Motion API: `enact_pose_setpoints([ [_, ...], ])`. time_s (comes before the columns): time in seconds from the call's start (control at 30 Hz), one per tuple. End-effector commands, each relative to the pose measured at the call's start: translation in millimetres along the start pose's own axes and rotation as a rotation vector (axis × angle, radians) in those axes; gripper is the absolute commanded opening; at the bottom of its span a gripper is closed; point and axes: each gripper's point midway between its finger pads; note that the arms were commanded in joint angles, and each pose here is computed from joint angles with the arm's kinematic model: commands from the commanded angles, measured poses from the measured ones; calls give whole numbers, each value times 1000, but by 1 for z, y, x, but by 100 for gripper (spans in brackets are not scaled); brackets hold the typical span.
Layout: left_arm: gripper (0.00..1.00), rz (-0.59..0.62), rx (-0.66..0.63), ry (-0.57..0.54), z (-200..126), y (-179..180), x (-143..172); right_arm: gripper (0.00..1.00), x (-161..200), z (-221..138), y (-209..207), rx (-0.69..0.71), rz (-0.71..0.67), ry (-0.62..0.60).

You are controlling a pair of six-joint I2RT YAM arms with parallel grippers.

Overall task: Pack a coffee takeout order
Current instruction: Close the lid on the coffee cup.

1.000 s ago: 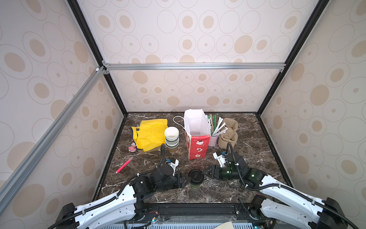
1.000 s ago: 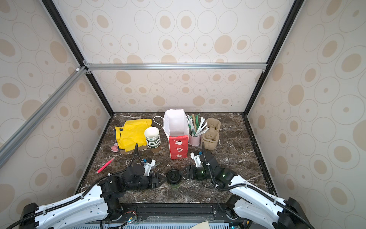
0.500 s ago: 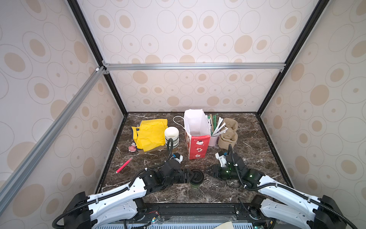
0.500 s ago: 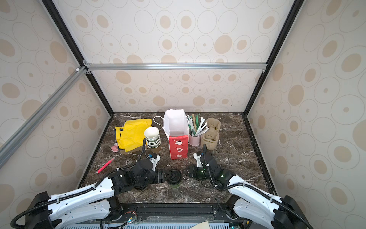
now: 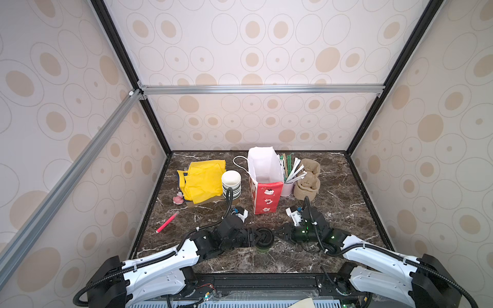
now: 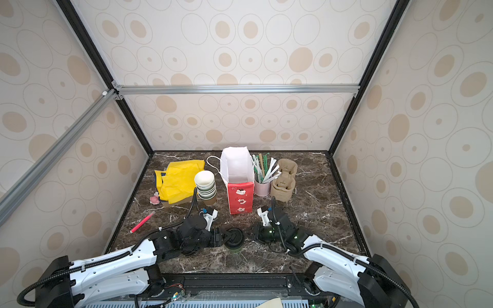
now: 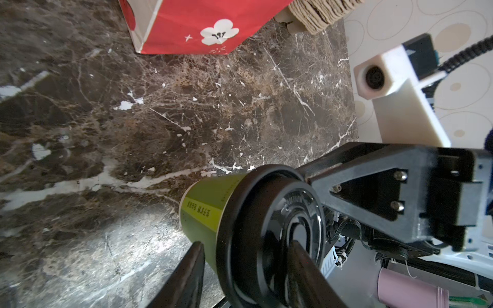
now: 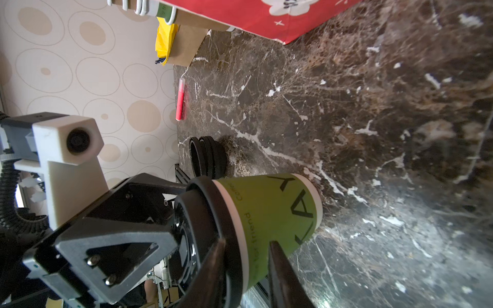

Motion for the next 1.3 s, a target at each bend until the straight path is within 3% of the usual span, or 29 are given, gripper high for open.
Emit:
enact_pose_setpoints([
  [0.0,48,-15,-48,29,5,16,8,29,9,3,-21,53,40,25],
  [0.13,46,-19,-64,58,7,23,15,29,17,2,-41,125,49,42],
  [0.23,46,-18,-71,61,7,25,17,30,16,0,-33,110,25,50],
  [0.43,47,-15,-67,50,6,23,14,47,2,-40,9,91,-119,-24],
  [0.53,46,-13,-60,46,6,22,13,46,18,-47,-5,105,-94,0],
  [0.8,46,-17,-56,46,5,22,14,41,32,-28,23,-102,-46,94],
  [1.27,43,-18,-62,45,5,24,15,34,34,0,-3,-66,7,129],
])
Point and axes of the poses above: each gripper's point midway between its finger pads, its own z axis out along the fingers, its own y axis along the line the jaws close on, x = y × z, and after that the axes turned 3 degrees about -z, right-handed
